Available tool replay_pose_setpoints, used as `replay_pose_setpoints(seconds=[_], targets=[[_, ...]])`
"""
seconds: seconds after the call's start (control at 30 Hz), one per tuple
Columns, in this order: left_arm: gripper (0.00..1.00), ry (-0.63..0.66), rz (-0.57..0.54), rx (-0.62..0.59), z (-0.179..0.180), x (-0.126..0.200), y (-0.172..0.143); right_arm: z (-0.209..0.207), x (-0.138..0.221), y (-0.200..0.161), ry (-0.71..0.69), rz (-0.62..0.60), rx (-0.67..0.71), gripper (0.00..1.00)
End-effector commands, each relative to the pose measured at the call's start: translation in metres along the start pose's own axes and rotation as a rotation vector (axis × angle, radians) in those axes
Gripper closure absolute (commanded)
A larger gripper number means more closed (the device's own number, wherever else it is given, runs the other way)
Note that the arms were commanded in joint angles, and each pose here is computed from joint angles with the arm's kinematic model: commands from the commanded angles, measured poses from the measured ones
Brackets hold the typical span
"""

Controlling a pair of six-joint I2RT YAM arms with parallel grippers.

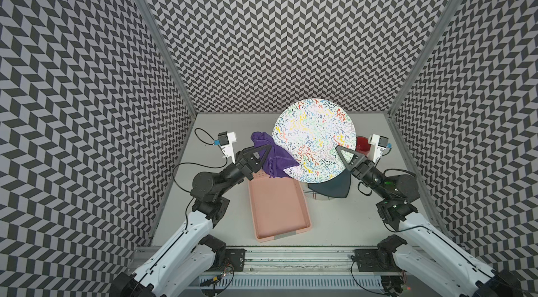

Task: Wipe the wet plate dry
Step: Wipe the plate with towel.

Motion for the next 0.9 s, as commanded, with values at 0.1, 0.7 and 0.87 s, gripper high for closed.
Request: replay_pose_setpoints(seconds=[0.1, 0.7, 0.87], targets=[[1.00, -0.319, 0.022, 0.180, -0.057, 0.002, 0.007, 0.082, 0.008, -0.018, 0.426, 0.134, -0.004, 1.00], [1.00, -0.375, -0.048, 0.178, -0.059, 0.011, 0.031, 0.106, 0.012, -0.001, 0.400, 0.108, 0.113, 1.00], [1.00, -0.474, 0.000, 0.219, -0.083, -0.020, 0.017, 0.097, -0.005, -0.016, 0.396, 0.154, 0.088, 1.00]])
Point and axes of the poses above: each gripper's point midway between its finger pads, its own x axis back along the fingers, its own z axis along the line the jaws close on, y = z × x, the point moved 2 cm from there along x, back along the fingers
